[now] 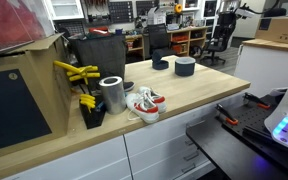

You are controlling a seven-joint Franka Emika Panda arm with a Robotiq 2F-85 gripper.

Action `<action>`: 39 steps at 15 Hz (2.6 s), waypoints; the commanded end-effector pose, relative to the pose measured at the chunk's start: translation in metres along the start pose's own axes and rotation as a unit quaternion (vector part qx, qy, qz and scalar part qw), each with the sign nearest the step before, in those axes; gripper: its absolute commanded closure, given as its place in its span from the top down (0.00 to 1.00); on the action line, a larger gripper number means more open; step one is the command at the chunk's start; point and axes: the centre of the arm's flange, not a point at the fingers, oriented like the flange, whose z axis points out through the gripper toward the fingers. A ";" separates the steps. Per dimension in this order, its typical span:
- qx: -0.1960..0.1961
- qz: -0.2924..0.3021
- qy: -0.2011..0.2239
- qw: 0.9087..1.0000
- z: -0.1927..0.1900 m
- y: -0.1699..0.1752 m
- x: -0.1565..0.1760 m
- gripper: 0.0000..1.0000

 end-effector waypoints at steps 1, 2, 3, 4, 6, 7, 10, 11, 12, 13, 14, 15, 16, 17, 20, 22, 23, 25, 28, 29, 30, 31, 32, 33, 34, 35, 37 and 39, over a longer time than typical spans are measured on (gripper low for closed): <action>-0.001 0.001 -0.001 1.000 0.002 0.000 0.058 1.00; -0.004 -0.002 -0.001 1.000 0.003 -0.003 0.072 1.00; -0.007 -0.005 0.000 1.000 0.006 -0.007 0.085 1.00; -0.013 -0.010 0.004 1.000 0.006 -0.014 0.102 1.00; -0.018 -0.018 0.007 1.000 0.007 -0.026 0.130 1.00; -0.020 -0.021 0.008 1.000 0.007 -0.032 0.142 1.00; -0.024 -0.030 0.012 0.999 0.012 -0.049 0.177 1.00; -0.027 -0.036 0.012 0.999 0.015 -0.053 0.186 1.00; -0.028 -0.039 0.013 0.999 0.018 -0.057 0.193 1.00; -0.028 -0.045 0.013 0.999 0.022 -0.059 0.200 1.00; -0.031 -0.050 0.012 0.998 0.026 -0.061 0.207 1.00; -0.033 -0.056 0.012 0.998 0.032 -0.062 0.214 1.00; -0.038 -0.060 0.011 0.997 0.036 -0.063 0.220 1.00; -0.042 -0.065 0.010 0.997 0.041 -0.062 0.225 1.00; -0.055 -0.066 0.023 0.996 0.041 -0.063 0.246 1.00; -0.034 -0.042 0.030 0.998 0.027 -0.067 0.249 1.00; -0.044 -0.060 0.022 0.997 0.043 -0.065 0.235 1.00; -0.042 -0.055 0.030 0.997 0.035 -0.067 0.241 1.00; -0.042 -0.052 0.032 0.997 0.033 -0.067 0.242 1.00; -0.042 -0.051 0.032 0.997 0.033 -0.067 0.242 1.00; -0.042 -0.051 0.031 0.997 0.033 -0.067 0.242 1.00; -0.046 -0.050 0.035 0.997 0.033 -0.066 0.244 1.00; -0.043 -0.056 0.032 0.997 0.032 -0.065 0.247 1.00; -0.049 -0.057 0.041 0.996 0.030 -0.063 0.254 1.00; -0.054 -0.064 0.047 0.995 0.030 -0.063 0.260 1.00; -0.066 -0.070 0.054 0.994 0.030 -0.061 0.268 1.00; -0.082 -0.092 0.062 0.990 0.030 -0.060 0.283 1.00; -0.087 -0.116 0.062 0.988 0.038 -0.061 0.298 1.00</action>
